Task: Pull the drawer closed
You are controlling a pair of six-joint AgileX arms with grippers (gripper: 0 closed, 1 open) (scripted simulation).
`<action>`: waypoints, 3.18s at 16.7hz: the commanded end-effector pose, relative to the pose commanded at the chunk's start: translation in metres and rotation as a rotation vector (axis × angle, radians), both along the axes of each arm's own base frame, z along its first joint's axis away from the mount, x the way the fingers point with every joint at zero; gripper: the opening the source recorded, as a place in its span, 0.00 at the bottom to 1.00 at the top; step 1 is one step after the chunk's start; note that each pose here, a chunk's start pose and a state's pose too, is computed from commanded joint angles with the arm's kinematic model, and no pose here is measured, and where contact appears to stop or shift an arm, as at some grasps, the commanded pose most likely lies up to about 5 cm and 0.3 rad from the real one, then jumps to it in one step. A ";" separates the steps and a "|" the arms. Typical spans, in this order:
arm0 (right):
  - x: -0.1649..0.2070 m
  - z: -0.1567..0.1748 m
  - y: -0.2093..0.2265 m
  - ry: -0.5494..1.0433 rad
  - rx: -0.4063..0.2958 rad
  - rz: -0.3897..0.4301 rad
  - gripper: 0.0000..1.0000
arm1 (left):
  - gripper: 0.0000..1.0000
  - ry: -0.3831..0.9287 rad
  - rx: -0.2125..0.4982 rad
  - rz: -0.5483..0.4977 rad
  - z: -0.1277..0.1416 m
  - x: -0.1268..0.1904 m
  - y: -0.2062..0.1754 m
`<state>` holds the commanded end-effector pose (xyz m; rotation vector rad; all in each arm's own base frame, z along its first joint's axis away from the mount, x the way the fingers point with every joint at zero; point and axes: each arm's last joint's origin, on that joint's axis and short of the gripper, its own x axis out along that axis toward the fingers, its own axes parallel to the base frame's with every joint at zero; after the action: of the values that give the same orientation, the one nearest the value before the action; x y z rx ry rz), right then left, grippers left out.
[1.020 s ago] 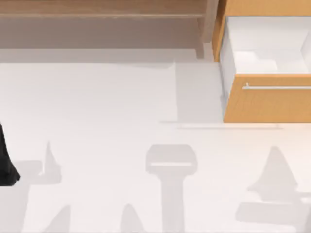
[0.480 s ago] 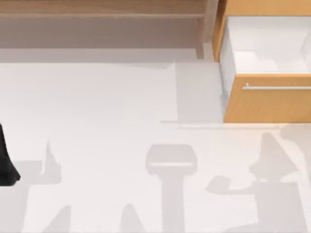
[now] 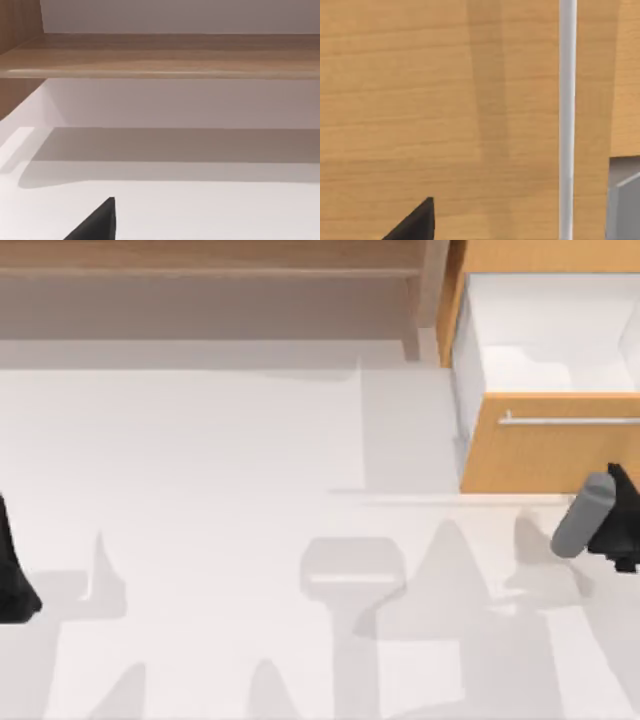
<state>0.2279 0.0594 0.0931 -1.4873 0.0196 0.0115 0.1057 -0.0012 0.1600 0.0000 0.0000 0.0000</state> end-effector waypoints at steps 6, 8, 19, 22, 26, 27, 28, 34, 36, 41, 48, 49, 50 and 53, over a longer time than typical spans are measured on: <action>0.000 -0.004 0.012 -0.020 -0.083 -0.005 1.00 | 1.00 0.000 0.000 0.000 0.000 0.000 0.000; -0.001 -0.005 0.011 -0.011 -0.085 -0.006 1.00 | 1.00 0.000 0.000 0.000 0.000 0.000 0.000; 0.025 -0.004 0.012 -0.020 -0.083 -0.005 1.00 | 1.00 0.000 0.000 0.000 0.000 0.000 0.000; 0.025 -0.004 0.012 -0.020 -0.083 -0.005 0.77 | 1.00 0.000 0.000 0.000 0.000 0.000 0.000; 0.025 -0.004 0.012 -0.020 -0.083 -0.005 0.47 | 1.00 0.000 0.000 0.000 0.000 0.000 0.000; 0.025 -0.004 0.012 -0.020 -0.083 -0.005 0.40 | 1.00 0.000 0.000 0.000 0.000 0.000 0.000; 0.025 -0.004 0.012 -0.020 -0.083 -0.005 0.32 | 1.00 0.000 0.000 0.000 0.000 0.000 0.000; 0.025 -0.004 0.012 -0.020 -0.083 -0.005 0.00 | 1.00 0.000 0.000 0.000 0.000 0.000 0.000; 0.025 -0.004 0.012 -0.020 -0.083 -0.005 0.00 | 1.00 0.000 0.000 0.000 0.000 0.000 0.000; 0.024 -0.005 0.012 -0.014 -0.082 -0.004 0.00 | 1.00 0.000 0.000 0.000 0.000 0.000 0.000; 0.060 -0.005 0.013 -0.020 -0.082 -0.003 0.00 | 1.00 0.000 0.000 0.000 0.000 0.000 0.000; 0.068 -0.005 0.013 -0.018 -0.082 -0.003 0.00 | 1.00 0.000 0.000 0.000 0.000 0.000 0.000; 0.074 -0.005 0.012 -0.017 -0.082 -0.003 0.00 | 1.00 0.000 0.000 0.000 0.000 0.000 0.000; 0.087 -0.005 0.011 -0.014 -0.082 -0.004 0.00 | 1.00 0.000 0.000 0.000 0.000 0.000 0.000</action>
<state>0.3148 0.0707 0.0882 -1.5695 0.0117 -0.0024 0.1057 -0.0012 0.1600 0.0000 0.0000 0.0000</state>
